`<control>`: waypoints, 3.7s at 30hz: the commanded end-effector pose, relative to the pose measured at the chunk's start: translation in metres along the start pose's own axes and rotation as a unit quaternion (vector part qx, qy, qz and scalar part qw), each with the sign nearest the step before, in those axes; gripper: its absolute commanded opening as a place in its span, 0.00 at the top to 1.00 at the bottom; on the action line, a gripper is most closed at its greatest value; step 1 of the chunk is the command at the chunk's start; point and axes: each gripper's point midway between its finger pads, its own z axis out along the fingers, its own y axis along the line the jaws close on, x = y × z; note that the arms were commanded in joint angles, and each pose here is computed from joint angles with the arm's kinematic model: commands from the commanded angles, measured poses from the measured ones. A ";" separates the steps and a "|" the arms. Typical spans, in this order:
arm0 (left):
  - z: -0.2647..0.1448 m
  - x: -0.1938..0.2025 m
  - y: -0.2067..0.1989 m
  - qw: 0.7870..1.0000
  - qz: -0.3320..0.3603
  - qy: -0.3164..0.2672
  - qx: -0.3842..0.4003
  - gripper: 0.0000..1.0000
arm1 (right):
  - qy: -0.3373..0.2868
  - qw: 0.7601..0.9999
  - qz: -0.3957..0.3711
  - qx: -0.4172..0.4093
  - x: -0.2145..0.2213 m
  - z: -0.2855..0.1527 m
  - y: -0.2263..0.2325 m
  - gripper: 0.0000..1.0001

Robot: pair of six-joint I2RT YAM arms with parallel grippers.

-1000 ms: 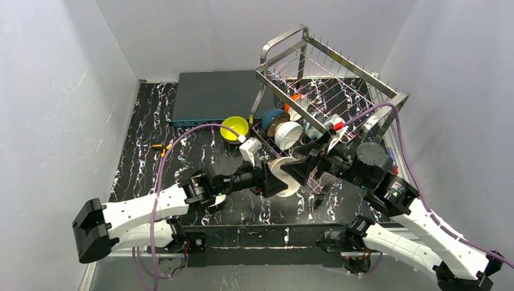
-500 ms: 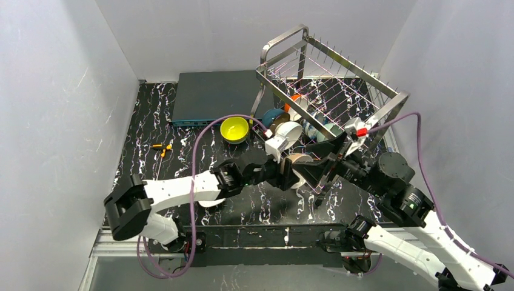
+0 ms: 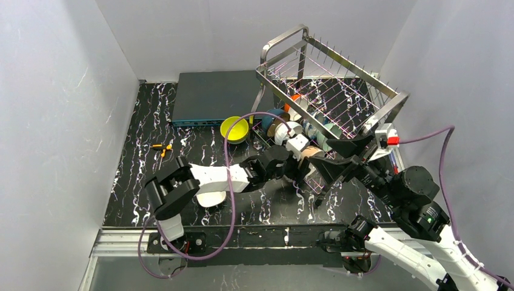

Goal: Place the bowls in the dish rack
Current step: Place the bowl in the dish rack.

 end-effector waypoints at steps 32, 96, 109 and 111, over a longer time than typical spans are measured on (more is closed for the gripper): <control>0.091 -0.110 -0.019 0.985 0.032 -0.150 0.074 1.00 | -0.032 0.999 -0.005 0.022 -0.023 -0.012 -0.004 0.01; 0.153 -0.118 -0.037 0.963 0.193 -0.189 0.005 1.00 | -0.013 0.998 -0.005 0.056 -0.014 -0.017 -0.017 0.01; 0.160 -0.117 -0.007 0.962 0.183 -0.185 -0.083 1.00 | -0.008 0.998 -0.006 0.056 -0.012 -0.015 -0.017 0.01; 0.162 -0.115 -0.010 0.962 0.188 -0.182 -0.078 1.00 | -0.009 0.998 -0.006 0.056 -0.011 -0.015 -0.018 0.01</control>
